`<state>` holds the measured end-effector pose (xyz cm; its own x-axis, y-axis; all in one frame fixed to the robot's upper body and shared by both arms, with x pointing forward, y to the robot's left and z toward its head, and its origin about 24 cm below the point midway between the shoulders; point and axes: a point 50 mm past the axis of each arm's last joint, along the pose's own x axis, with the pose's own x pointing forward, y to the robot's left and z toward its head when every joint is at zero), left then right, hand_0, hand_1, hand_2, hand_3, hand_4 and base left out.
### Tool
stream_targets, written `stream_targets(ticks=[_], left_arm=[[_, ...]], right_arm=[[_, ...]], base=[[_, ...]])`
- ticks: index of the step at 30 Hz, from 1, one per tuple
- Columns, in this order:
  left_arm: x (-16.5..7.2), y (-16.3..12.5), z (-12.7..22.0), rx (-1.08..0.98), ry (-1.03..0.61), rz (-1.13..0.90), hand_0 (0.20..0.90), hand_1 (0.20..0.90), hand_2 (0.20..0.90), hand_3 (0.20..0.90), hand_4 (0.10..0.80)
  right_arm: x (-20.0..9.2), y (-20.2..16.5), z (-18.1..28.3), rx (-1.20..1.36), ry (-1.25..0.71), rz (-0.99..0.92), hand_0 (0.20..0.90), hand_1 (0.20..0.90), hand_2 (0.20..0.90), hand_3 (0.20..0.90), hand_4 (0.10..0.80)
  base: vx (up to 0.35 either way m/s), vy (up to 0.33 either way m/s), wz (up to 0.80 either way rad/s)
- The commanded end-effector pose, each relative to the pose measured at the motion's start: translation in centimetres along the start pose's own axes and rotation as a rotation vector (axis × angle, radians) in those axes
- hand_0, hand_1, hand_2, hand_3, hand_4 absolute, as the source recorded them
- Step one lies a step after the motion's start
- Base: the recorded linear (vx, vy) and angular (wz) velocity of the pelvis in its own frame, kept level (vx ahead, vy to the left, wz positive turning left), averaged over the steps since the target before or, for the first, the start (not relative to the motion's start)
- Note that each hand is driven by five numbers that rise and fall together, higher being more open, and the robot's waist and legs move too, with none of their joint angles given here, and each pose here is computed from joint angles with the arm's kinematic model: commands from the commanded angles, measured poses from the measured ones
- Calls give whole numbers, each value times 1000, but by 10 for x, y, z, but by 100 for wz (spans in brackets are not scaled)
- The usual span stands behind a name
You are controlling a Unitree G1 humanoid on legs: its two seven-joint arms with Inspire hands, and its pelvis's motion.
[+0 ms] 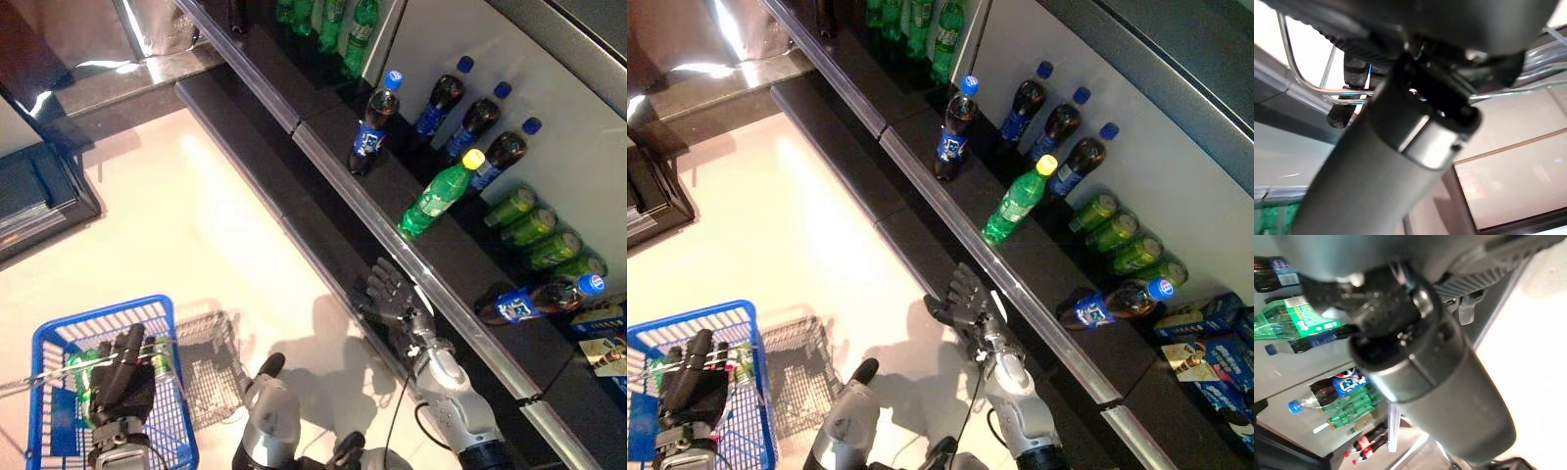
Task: Pick up the drink and place into the basket.
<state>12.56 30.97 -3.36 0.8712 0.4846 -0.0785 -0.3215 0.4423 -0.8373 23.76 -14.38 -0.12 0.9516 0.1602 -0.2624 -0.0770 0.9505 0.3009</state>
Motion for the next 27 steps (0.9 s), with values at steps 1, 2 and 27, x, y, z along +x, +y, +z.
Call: stream_targets(ticks=[1,2,27], left_arm=[[25,-64,18,114,-142,-437,300,300,300,200,100],[23,-55,18,127,-140,-389,300,300,300,200,100],[-52,94,-74,261,363,745,300,300,300,200,100]], right_arm=[[-15,-2,2,44,-28,111,900,900,900,900,800],[-18,-4,-5,55,1,121,900,900,900,900,800],[-125,-93,-187,-97,876,-347,900,900,900,900,800]], base=[[-58,-12,-8],[-67,-6,-23],[3,86,-18]])
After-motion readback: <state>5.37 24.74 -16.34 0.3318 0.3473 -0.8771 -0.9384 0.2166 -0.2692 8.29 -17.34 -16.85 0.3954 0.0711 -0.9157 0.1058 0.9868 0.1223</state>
